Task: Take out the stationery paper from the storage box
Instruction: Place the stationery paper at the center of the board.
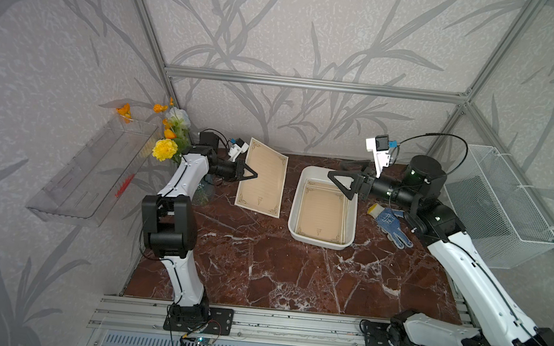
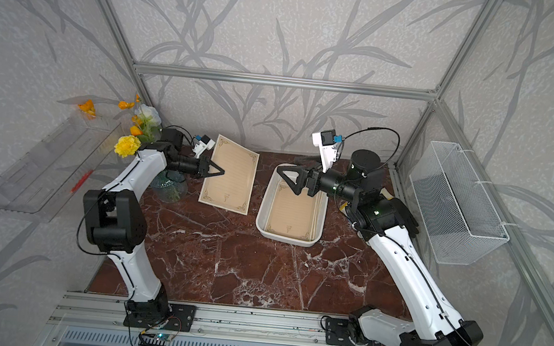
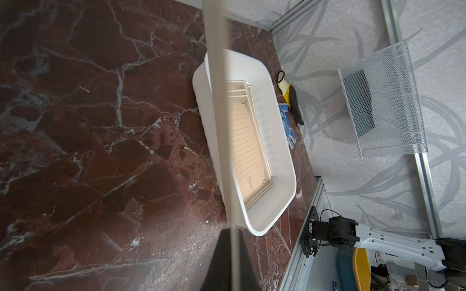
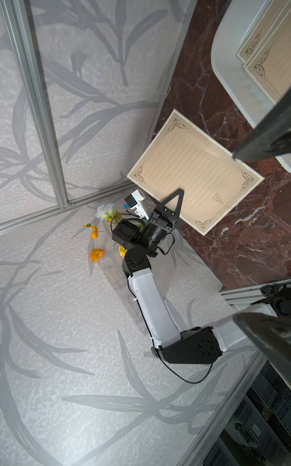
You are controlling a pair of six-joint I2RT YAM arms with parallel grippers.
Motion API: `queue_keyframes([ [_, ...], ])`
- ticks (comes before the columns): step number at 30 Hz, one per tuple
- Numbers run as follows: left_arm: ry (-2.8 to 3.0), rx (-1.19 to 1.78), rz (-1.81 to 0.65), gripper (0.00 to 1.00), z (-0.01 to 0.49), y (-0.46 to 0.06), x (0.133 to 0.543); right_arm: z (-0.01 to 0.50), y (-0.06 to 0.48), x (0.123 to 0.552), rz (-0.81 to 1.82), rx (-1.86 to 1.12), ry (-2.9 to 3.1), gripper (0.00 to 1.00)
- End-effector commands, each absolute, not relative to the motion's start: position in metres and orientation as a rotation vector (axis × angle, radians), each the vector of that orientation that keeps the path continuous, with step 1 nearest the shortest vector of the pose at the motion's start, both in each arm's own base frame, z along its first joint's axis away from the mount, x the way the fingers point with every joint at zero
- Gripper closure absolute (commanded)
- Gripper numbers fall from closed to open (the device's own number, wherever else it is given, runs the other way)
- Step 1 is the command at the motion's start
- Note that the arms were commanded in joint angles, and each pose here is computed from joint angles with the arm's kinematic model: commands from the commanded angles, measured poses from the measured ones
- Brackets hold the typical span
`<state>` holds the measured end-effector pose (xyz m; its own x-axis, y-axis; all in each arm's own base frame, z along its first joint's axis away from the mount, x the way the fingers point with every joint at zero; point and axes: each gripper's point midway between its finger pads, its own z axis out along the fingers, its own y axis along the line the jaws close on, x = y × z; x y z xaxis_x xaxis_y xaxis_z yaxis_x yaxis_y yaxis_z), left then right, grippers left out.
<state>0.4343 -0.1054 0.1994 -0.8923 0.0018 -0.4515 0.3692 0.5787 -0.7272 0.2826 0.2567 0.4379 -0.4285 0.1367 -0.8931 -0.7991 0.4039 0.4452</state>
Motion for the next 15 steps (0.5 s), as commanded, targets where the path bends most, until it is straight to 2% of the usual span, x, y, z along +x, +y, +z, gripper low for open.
queue_keyframes([
  [1,2.501,0.316,-1.373,1.0,0.177,-0.108,0.423,0.449,0.258,0.282,1.18,-0.589,1.66,0.09],
  [5,2.579,0.259,-1.42,1.0,0.147,-0.107,0.431,0.439,0.259,0.289,1.172,-0.561,1.698,0.1],
  [11,2.76,0.116,-1.231,1.0,0.104,-0.089,0.441,0.431,0.258,0.292,1.153,-0.55,1.729,0.1],
  [15,2.842,0.017,-1.19,1.0,0.083,-0.083,0.44,0.424,0.256,0.298,1.117,-0.529,1.757,0.1],
])
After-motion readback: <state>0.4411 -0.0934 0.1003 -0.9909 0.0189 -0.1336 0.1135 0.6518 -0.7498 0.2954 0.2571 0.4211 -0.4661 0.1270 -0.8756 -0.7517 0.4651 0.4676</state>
